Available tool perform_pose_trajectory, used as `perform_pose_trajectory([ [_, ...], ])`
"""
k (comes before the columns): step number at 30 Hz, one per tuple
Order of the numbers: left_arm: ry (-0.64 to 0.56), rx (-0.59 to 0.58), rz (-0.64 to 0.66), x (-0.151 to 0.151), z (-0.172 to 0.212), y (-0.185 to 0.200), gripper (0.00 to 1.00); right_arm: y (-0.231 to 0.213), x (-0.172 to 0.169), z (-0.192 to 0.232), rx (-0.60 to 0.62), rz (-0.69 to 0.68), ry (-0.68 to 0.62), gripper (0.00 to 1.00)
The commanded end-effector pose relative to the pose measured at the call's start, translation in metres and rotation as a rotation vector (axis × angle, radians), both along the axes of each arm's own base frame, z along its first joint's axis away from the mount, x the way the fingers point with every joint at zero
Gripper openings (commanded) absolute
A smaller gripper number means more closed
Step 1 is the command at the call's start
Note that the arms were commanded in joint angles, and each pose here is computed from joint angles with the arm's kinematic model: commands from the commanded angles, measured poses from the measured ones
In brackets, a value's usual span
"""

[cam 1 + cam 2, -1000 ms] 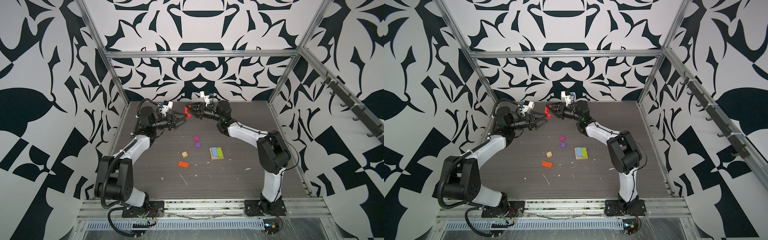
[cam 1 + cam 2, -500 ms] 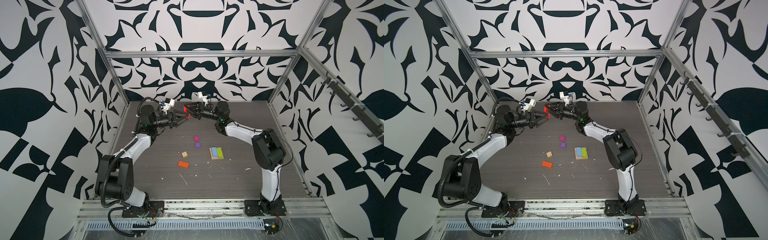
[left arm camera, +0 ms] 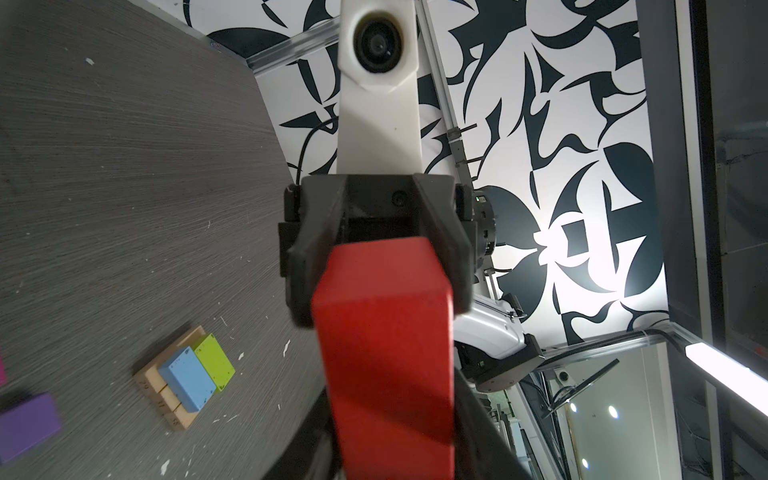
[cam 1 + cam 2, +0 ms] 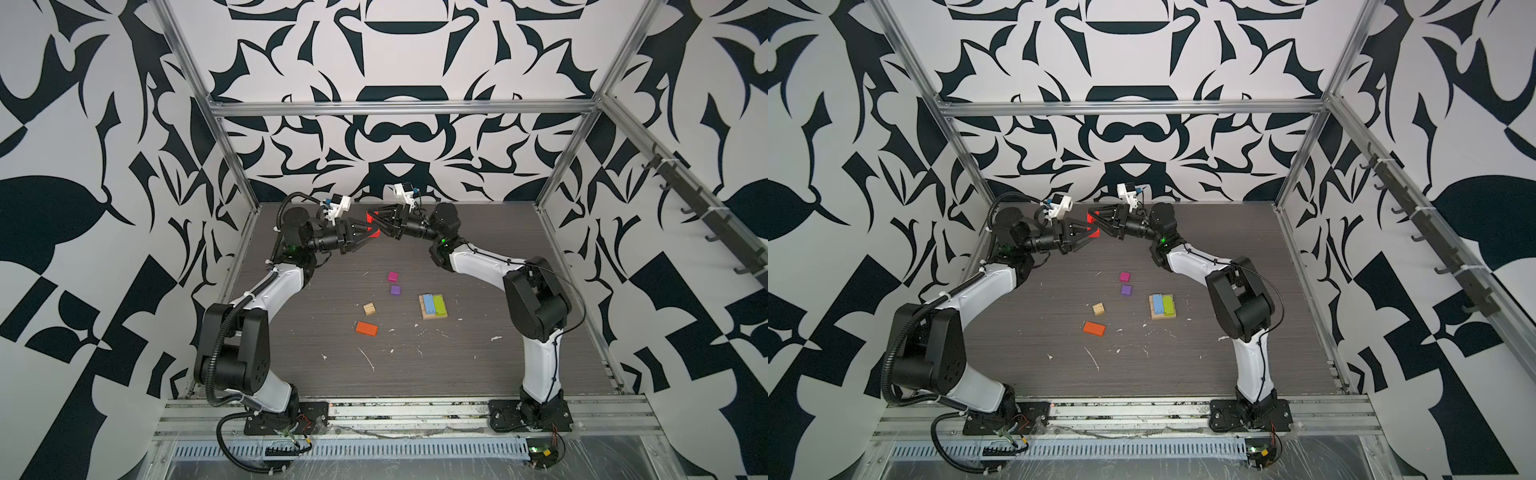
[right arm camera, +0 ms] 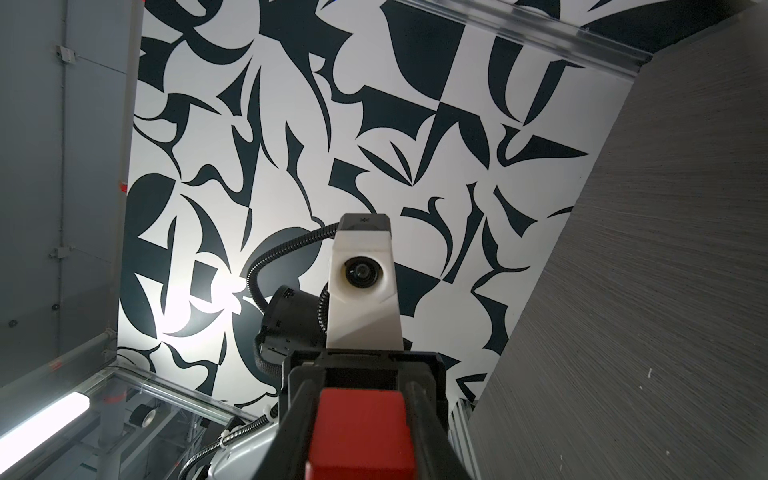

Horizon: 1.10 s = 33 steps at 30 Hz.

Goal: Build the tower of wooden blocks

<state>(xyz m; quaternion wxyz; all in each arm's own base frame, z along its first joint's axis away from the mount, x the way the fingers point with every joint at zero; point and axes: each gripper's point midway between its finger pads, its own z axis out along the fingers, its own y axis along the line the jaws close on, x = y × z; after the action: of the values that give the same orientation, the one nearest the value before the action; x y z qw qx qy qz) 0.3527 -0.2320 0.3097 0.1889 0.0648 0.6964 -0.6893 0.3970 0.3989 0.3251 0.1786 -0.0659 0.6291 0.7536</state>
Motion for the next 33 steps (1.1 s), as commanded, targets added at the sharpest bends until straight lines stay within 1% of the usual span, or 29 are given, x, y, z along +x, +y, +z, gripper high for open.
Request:
perform_pose_trajectory([
  [1,-0.049,-0.012,-0.013,0.001,0.016,-0.001,0.33,-0.001,-0.013,0.027,0.054,0.027,-0.089,0.3],
  [3,-0.023,-0.003,-0.007,0.003,0.012,-0.001,0.28,-0.002,-0.012,0.026,0.055,0.02,-0.09,0.34],
  [7,-0.016,0.012,-0.001,-0.001,0.008,-0.002,0.21,-0.002,-0.012,0.022,0.032,0.009,-0.095,0.37],
  [10,-0.004,0.035,-0.001,-0.006,0.006,-0.002,0.17,-0.004,-0.01,0.017,-0.007,-0.017,-0.102,0.46],
  [13,-0.004,0.077,0.0,-0.013,0.001,-0.002,0.16,-0.011,-0.003,0.011,-0.064,-0.063,-0.103,0.53],
  [16,-0.003,0.135,0.004,-0.02,-0.006,-0.002,0.16,-0.022,0.004,0.001,-0.124,-0.109,-0.088,0.55],
  [21,-0.007,0.201,-0.004,-0.03,-0.019,-0.004,0.16,-0.048,0.011,-0.005,-0.151,-0.155,-0.06,0.59],
  [25,-0.007,0.266,-0.01,-0.036,-0.034,-0.011,0.16,-0.071,0.009,-0.011,-0.202,-0.186,-0.058,0.59],
  [30,-0.049,0.365,-0.048,-0.046,-0.05,-0.028,0.16,-0.105,0.003,-0.019,-0.286,-0.24,-0.06,0.6],
  [33,-0.087,0.442,-0.081,-0.051,-0.06,-0.04,0.16,-0.123,-0.006,-0.031,-0.36,-0.268,-0.054,0.6],
])
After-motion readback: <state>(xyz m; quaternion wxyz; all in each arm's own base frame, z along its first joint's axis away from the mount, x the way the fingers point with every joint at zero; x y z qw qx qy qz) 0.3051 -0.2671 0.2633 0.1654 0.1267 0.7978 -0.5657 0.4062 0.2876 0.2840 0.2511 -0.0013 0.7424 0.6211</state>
